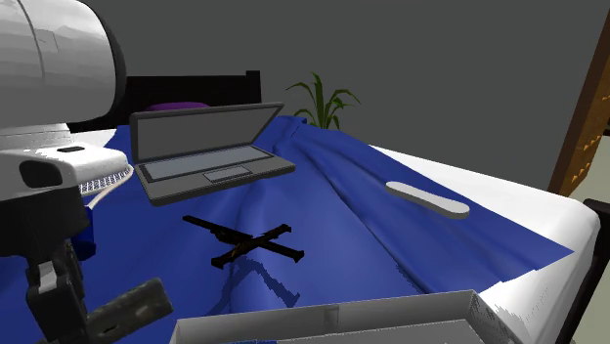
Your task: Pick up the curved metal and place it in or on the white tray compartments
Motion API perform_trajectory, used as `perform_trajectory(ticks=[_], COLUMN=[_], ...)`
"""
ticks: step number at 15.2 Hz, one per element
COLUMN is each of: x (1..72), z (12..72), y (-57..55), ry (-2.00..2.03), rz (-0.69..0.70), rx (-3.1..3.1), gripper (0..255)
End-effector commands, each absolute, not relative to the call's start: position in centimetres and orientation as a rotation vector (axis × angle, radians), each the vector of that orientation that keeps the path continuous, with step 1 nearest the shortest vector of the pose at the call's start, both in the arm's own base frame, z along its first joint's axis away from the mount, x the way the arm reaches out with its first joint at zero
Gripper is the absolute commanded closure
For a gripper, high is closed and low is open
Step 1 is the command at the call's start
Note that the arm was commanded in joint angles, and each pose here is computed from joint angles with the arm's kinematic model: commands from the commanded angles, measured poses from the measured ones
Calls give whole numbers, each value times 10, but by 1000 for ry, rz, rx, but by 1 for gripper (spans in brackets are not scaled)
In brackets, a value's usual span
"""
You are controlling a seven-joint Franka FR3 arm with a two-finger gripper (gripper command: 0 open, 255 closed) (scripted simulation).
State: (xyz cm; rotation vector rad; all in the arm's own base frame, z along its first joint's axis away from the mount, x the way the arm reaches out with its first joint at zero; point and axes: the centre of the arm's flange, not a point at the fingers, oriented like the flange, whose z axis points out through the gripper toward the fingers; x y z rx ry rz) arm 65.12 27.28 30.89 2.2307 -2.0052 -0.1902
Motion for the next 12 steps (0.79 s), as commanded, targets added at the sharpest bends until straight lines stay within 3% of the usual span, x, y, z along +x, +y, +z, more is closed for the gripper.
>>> perform_trajectory(ticks=[1,12], x=[650,650], z=[320,378], y=[273,273], ry=[-2005,-2005], rz=[-190,-190], rx=[2231,2231], gripper=[255,255])
